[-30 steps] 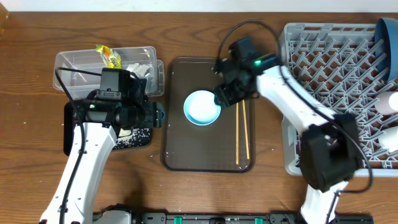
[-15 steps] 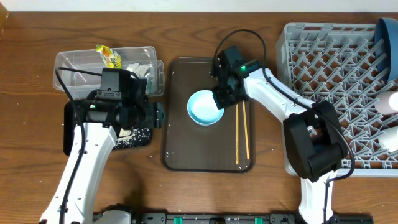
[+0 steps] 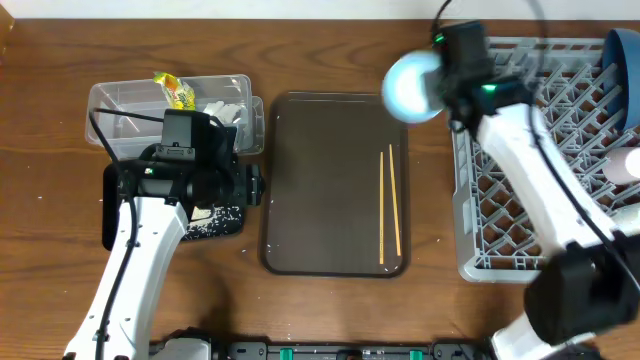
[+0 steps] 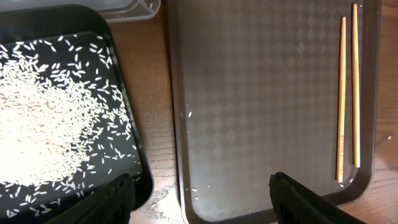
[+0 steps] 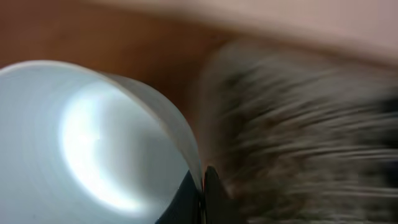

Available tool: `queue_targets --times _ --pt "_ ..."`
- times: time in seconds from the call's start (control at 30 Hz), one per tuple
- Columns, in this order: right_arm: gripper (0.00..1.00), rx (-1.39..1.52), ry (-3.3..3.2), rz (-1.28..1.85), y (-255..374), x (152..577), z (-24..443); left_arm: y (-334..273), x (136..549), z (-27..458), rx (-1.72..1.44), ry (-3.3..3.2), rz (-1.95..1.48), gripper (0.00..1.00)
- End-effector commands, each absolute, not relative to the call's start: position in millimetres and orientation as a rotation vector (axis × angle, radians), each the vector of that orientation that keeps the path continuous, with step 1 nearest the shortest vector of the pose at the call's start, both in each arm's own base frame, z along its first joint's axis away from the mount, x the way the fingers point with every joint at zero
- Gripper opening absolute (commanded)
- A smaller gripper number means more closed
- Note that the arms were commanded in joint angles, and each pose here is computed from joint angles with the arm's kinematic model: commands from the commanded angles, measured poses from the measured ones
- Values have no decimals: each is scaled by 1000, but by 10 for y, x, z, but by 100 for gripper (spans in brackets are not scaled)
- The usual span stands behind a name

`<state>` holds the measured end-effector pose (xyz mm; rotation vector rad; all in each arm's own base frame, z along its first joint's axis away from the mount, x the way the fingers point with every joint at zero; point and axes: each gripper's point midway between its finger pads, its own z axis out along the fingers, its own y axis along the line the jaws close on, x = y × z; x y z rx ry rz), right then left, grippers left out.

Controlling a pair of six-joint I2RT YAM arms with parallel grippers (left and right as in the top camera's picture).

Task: Sort waste into correct bins and load items into the dishwasher rack
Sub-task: 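Carry the bowl with the right gripper and place it in the rack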

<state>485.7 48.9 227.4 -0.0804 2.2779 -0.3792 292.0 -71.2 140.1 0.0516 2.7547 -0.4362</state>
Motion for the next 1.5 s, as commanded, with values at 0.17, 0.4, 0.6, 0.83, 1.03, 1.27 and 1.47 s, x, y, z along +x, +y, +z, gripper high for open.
queue_targets --times 0.17,0.4,0.6,0.83,1.03,1.27,1.47 --pt "1 177 2077 -1177 -787 4724 2759 -699 2920 1418 43 2751 -437 72" --pt "1 288 2118 -1350 -1261 4692 2412 -699 2920 1418 43 2751 -437 73" --pt "1 355 2133 -1487 -1583 4645 2172 -699 2920 1418 43 2751 -437 72" --pt "1 410 2128 -1530 -1813 4619 2097 -699 2919 1418 42 2751 -438 72" --pt "1 392 2164 -1516 -1909 4622 2035 -699 2919 1418 42 2751 -438 72" --pt "1 363 2209 -1511 -1877 4606 1860 -700 2917 1417 42 2752 -438 73" --pt "1 339 2221 -1486 -1718 4609 1715 -699 2918 1417 42 2752 -438 72"
